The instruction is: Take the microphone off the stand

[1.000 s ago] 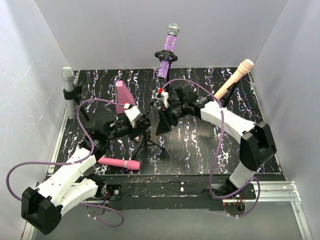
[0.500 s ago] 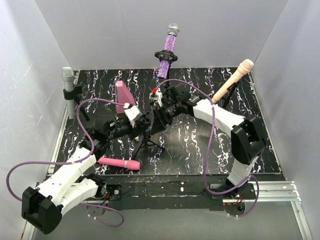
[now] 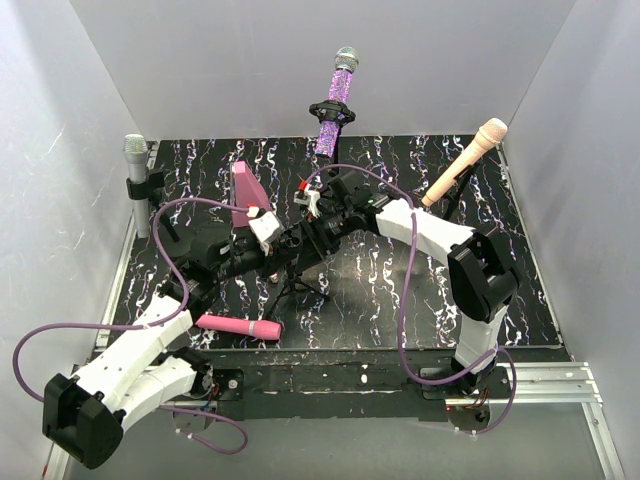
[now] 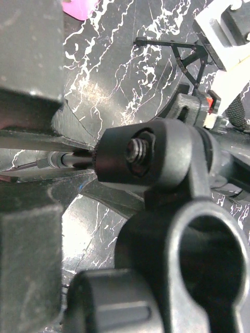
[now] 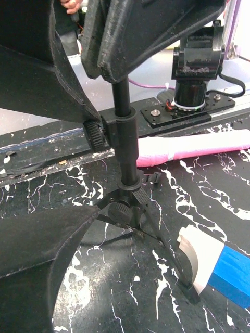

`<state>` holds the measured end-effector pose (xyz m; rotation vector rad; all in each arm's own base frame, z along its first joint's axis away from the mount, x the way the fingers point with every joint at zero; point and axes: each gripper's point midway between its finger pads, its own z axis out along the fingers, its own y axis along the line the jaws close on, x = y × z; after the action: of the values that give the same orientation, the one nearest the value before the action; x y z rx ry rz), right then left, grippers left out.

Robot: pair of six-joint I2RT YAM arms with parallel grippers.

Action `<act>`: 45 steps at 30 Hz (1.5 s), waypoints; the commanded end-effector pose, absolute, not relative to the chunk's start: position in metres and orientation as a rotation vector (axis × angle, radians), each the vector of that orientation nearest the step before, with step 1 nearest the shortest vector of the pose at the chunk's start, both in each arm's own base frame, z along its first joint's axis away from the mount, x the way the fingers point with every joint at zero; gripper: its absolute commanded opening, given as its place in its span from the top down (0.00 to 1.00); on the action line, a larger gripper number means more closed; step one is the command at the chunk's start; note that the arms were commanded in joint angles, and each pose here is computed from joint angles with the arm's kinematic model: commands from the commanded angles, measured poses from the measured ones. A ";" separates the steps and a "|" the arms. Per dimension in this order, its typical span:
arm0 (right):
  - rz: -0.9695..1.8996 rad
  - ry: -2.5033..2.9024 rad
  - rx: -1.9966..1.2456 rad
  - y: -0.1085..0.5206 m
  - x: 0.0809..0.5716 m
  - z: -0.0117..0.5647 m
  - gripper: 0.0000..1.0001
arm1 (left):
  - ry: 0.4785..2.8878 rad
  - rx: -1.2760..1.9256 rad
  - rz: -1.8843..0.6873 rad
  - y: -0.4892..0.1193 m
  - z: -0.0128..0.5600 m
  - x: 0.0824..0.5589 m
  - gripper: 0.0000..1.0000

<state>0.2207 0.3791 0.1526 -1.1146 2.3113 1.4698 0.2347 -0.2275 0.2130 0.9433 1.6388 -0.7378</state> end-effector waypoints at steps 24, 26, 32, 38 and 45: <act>1.288 1.923 -1.468 0.357 0.224 0.182 0.30 | 1.638 0.944 -0.782 -0.231 0.207 0.221 1.00; 1.308 1.911 -1.466 0.358 0.223 0.184 0.30 | 1.635 0.947 -0.789 -0.232 0.208 0.220 1.00; 1.356 1.816 -1.499 0.373 0.213 0.199 0.31 | 1.636 0.955 -0.798 -0.233 0.209 0.220 1.00; 1.337 1.791 -1.485 0.388 0.219 0.202 0.34 | 1.640 0.957 -0.804 -0.235 0.209 0.220 1.00; 1.322 1.773 -1.520 0.386 0.218 0.198 0.59 | 1.636 0.961 -0.796 -0.234 0.210 0.219 1.00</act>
<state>0.2138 0.3807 0.1819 -1.5021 1.8580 1.3273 0.2291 -0.2307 0.2131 0.9440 1.6158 -0.7497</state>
